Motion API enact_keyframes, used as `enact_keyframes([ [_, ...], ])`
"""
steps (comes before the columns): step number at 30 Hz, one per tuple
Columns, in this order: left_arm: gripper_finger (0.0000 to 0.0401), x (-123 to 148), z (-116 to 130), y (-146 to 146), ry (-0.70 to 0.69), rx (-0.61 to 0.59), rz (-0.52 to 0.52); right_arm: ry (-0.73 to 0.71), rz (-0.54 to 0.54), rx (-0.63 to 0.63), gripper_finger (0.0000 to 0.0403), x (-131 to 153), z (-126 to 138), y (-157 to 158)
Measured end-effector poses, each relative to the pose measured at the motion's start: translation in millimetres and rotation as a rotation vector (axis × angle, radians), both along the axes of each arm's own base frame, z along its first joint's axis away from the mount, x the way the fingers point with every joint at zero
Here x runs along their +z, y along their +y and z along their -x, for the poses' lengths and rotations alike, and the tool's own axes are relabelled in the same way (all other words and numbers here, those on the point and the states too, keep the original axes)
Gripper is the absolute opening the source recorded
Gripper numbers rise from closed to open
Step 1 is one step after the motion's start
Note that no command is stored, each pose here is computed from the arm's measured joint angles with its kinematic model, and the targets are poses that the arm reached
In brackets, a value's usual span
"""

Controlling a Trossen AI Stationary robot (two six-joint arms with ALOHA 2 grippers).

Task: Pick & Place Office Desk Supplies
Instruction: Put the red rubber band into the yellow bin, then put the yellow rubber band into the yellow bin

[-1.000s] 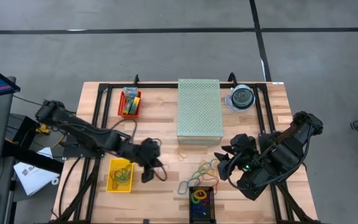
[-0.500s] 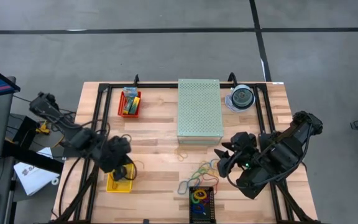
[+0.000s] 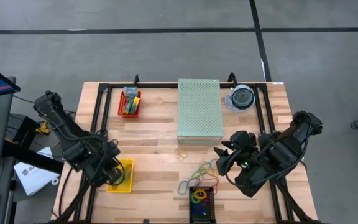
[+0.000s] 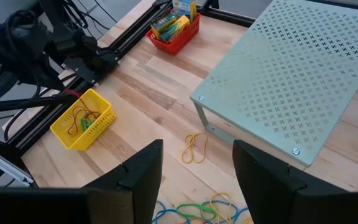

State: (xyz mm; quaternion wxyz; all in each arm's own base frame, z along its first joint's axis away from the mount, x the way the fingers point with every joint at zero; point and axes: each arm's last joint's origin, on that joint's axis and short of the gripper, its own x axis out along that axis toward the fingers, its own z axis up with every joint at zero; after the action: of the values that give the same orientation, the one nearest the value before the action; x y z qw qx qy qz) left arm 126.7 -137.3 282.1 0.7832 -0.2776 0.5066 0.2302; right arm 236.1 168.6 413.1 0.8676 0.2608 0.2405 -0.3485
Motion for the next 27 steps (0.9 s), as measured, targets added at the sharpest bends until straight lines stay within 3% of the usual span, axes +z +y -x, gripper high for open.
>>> enact_keyframes([
  [15, 0.0011, -43, -20, -39, 0.115, 0.122, -0.050, 0.016, 0.024, -0.001, 0.0191, 0, -4, -5],
  [20, 0.0076, -47, -20, -43, 0.195, 0.113, 0.011, 0.009, 0.031, -0.001, 0.0192, 0, -3, -4],
  [27, 0.0202, -34, -20, -36, 0.122, 0.096, 0.049, 0.006, 0.059, -0.005, 0.0211, 1, -4, -7],
])
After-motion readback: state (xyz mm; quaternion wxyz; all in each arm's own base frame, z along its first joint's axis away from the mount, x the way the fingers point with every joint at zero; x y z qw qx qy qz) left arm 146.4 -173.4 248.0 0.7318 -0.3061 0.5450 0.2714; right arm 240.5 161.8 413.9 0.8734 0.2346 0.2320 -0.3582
